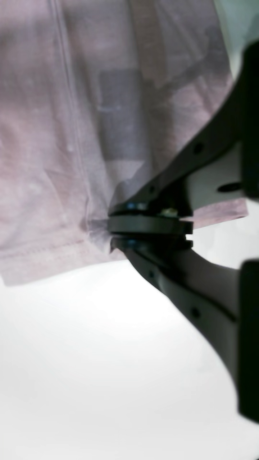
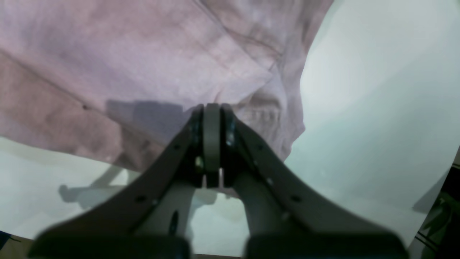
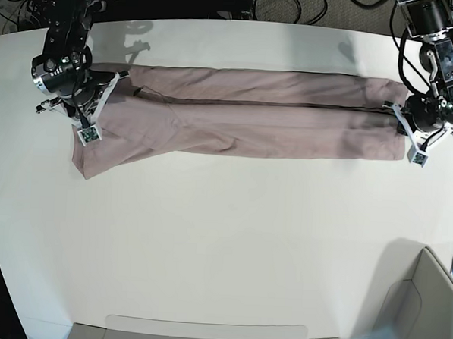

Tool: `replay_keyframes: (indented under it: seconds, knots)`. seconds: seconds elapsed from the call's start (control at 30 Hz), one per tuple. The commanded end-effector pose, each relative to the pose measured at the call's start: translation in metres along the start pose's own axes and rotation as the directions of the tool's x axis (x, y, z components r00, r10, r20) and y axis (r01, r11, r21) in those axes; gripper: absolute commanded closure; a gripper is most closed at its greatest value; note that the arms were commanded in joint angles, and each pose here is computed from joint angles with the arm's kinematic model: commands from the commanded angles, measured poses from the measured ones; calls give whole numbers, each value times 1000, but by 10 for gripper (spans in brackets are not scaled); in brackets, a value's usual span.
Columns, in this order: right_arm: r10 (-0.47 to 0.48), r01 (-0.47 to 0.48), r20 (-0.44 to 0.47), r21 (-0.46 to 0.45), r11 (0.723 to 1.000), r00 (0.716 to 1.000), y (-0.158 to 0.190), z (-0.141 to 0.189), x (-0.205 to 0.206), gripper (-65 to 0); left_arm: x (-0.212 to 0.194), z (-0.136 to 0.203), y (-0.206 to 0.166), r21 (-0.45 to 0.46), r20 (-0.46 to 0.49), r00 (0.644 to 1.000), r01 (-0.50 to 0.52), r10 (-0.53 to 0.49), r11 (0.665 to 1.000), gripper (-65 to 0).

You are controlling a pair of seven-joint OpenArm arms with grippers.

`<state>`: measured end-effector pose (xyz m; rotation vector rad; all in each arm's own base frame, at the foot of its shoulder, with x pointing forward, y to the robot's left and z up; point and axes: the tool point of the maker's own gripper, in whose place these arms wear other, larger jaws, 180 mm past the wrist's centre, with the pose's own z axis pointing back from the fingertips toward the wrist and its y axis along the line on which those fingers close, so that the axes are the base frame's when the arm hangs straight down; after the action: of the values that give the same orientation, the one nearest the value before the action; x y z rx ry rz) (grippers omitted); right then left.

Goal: Fold the T-shirt properly
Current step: 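Lay the folded hem down and open both grippers, then grasp the end of the folded strip with the left gripper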

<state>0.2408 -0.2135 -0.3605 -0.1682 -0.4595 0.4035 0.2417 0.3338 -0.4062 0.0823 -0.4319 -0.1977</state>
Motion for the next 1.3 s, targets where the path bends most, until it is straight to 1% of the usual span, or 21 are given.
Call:
replay_keyframes:
  seconds: [0.0,0.03,0.1,0.13,0.2,0.27,0.33,0.4,0.43,0.5,0.57,0.63,0.7,0.77,0.9,1.0,1.17,1.27]
  knots:
    - [11,-10,27,-27,1000,1000,-8,5,8,-45,10,8,11,31,21,1000,12,-12,999,-89]
    - [12,-11,27,-29,1000,1000,-9,6,8,-83,13,11,13,41,34,999,12,-14,999,-137]
    - [12,-11,30,-28,1000,999,-9,5,9,-154,21,18,13,52,59,998,28,-31,998,-210]
    - [12,-11,30,-28,1000,999,-9,5,9,-182,21,21,12,57,62,997,39,-42,998,-229]
    - [13,-12,32,-27,1000,999,-9,5,10,-240,26,29,11,73,77,995,61,-67,995,-240]
    - [12,-11,40,-28,1000,999,-10,5,13,-282,32,35,11,86,84,993,77,-84,993,-245]
    - [12,-11,41,-29,1000,999,-10,5,14,-306,29,36,11,90,62,994,80,-86,993,-270]
    - [11,-10,41,-27,1000,999,-10,5,14,-311,27,35,11,86,55,996,72,-77,994,-298]
    - [11,-10,41,-27,1000,999,-10,5,14,-311,26,35,13,89,61,996,53,-58,995,-304]
    - [11,-10,41,-27,1000,999,-10,5,14,-311,24,36,22,96,81,996,-38,30,995,-309]
    - [10,-9,40,-27,1000,999,-9,5,14,-311,15,40,42,119,77,987,-147,138,982,-322]
    - [10,-9,40,-27,1000,999,-9,5,14,-311,4,39,56,121,48,971,-239,235,963,-336]
    - [10,-9,40,-27,1000,999,-9,5,14,-311,-1,33,61,105,24,957,-291,290,951,-334]
    - [15,-14,41,-23,1000,999,-8,4,14,-310,1,31,61,98,22,955,-296,296,950,-334]
    - [54,-54,40,2,999,998,5,2,17,-310,-2,30,58,89,1,954,-299,301,950,-334]
    - [54,-54,40,7,998,998,7,2,17,-310,-7,31,57,89,-30,950,-307,311,947,-334]
    - [53,-53,45,6,999,998,7,2,19,-310,2,33,59,93,-14,953,-301,304,949,-329]
    - [53,-53,46,5,999,998,7,2,20,-310,4,31,55,81,-9,952,-304,306,949,-329]
